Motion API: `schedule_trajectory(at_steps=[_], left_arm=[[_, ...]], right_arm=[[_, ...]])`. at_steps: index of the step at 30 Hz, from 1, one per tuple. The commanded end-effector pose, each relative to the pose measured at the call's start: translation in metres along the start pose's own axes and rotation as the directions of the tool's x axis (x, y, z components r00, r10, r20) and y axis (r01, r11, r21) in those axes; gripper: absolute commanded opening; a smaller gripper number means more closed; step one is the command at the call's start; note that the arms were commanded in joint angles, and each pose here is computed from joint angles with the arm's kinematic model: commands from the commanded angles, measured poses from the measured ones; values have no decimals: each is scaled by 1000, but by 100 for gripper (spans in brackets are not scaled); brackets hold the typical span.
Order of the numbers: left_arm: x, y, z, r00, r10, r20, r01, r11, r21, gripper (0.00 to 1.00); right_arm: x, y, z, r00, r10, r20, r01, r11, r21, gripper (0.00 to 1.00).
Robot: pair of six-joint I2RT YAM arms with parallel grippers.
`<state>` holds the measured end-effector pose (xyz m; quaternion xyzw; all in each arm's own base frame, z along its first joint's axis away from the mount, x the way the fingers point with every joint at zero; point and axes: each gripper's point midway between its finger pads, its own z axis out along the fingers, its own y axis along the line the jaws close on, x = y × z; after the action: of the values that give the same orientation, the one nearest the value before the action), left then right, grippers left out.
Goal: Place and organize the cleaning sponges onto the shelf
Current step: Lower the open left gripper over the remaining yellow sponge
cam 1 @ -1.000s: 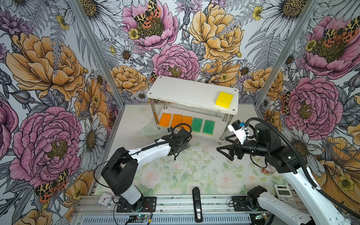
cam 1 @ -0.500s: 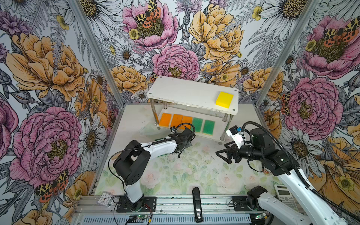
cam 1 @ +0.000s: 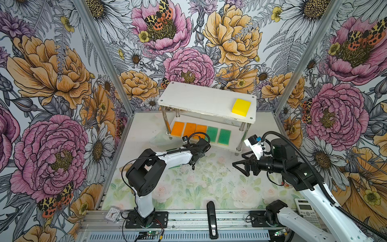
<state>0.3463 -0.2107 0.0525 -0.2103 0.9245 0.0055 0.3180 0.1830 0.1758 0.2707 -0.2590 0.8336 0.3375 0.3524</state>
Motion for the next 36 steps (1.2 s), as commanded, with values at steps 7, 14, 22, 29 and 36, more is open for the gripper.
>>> schedule_trajectory(at_steps=[7, 14, 22, 29, 36], left_arm=[[-4, -5, 9, 992, 49, 115, -46, 998, -31, 98], [-1, -3, 6, 984, 55, 168, -49, 998, -41, 98], [11, 1, 10, 980, 63, 189, -50, 996, -69, 98], [16, 5, 12, 976, 54, 212, -36, 995, -89, 94], [22, 7, 19, 978, 63, 200, -43, 993, -106, 89]], right_arm=[[-3, 2, 1, 1000, -5, 19, 5, 1000, -10, 93], [-4, 3, 2, 1000, -3, 21, 4, 1000, -13, 93], [-4, 1, 4, 1000, 1, 19, -1, 1000, -13, 93], [-5, 2, 2, 1000, -1, 27, 1, 1000, -14, 93], [-7, 5, 1, 999, -1, 34, 2, 1000, -22, 93]])
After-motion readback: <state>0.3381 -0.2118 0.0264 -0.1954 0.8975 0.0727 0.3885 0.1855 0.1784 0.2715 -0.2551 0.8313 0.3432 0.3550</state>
